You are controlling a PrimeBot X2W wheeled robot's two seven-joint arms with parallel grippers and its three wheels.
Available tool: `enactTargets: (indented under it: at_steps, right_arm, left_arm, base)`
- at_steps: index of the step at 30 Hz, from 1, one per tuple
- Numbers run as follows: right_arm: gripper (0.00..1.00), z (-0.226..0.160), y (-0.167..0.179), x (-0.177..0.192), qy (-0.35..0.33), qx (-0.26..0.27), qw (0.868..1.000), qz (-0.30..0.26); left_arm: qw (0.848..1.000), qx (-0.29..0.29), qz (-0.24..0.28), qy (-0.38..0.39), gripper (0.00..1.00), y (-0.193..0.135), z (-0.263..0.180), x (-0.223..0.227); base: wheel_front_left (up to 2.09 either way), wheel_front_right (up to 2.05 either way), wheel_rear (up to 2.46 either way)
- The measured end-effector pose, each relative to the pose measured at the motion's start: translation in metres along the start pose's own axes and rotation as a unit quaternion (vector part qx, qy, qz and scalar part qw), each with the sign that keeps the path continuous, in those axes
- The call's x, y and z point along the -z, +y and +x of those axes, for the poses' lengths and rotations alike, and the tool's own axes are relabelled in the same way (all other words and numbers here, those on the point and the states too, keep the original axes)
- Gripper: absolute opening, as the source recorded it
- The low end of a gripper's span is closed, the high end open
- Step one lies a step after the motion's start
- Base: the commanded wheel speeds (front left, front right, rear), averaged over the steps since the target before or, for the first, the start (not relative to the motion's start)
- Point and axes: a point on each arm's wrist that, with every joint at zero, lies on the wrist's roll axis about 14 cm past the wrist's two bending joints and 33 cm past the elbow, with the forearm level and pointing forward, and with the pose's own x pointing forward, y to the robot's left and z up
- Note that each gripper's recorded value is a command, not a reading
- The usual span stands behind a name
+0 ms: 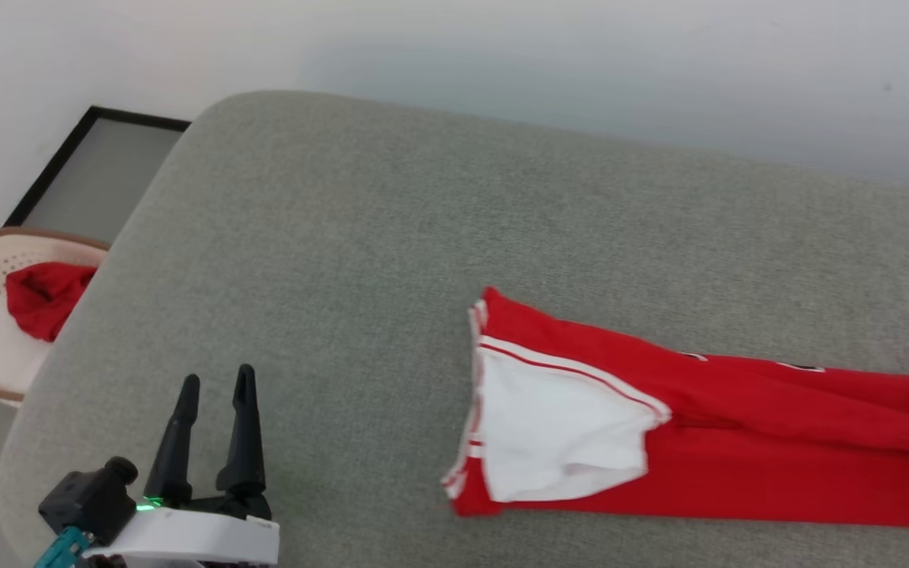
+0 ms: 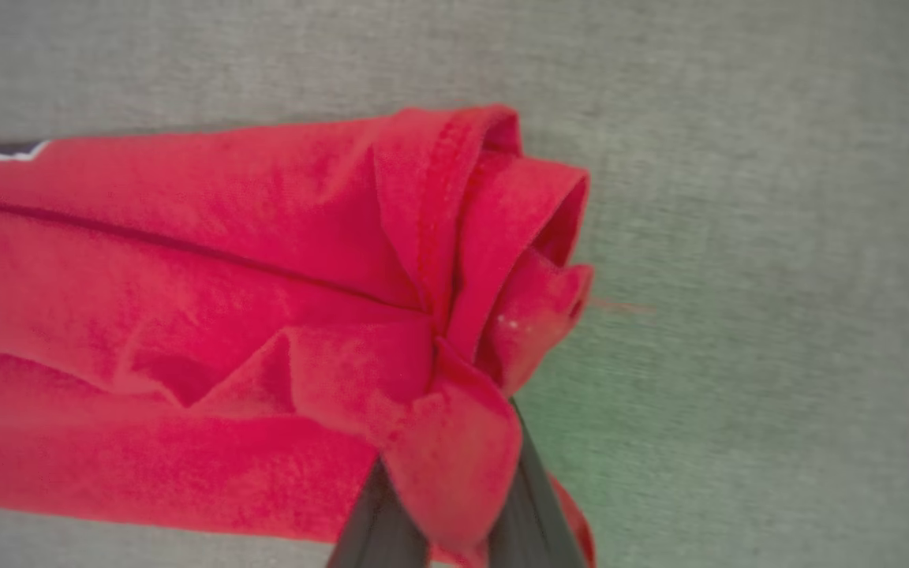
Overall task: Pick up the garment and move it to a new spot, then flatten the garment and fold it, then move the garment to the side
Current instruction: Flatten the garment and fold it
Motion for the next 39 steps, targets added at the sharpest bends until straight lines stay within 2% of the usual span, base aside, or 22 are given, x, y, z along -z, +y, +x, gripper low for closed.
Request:
enactTargets:
  at_steps: [8,13,16,23,32,39]
  right_arm:
    - [0.00,-0.035,-0.057,-0.010,-0.028,0.076,0.997,0.017]
    - [0.00,-0.051,-0.050,-0.017,-0.049,0.065,0.997,0.016]
    - [0.00,-0.059,-0.021,-0.027,-0.073,0.008,0.997,0.030]
    - [0.00,-0.080,0.044,-0.028,-0.097,-0.087,0.991,-0.006]
    - [0.00,-0.083,0.142,-0.027,-0.108,-0.194,0.972,-0.074]
    - [0.00,-0.071,0.205,-0.030,-0.100,-0.244,0.956,-0.124]
  left_arm:
    - [1.000,0.018,0.002,0.007,1.00,-0.007,0.001,0.004]
    - [1.000,0.028,0.000,0.007,1.00,-0.011,0.002,0.004]
    - [0.999,0.034,-0.001,0.005,1.00,-0.014,0.000,0.002]
    - [0.999,0.044,-0.005,-0.004,1.00,-0.019,-0.003,-0.003]
    - [0.999,0.045,-0.010,-0.007,1.00,-0.020,-0.011,-0.005]
    - [0.999,0.036,-0.013,-0.016,1.00,-0.015,-0.015,-0.011]
  base:
    - [0.00,0.00,0.00]
    - [0.00,0.00,0.00]
    - [0.00,0.00,0.00]
    - [0.00,0.00,0.00]
    - [0.00,0.00,0.00]
    - [0.00,0.00,0.00]
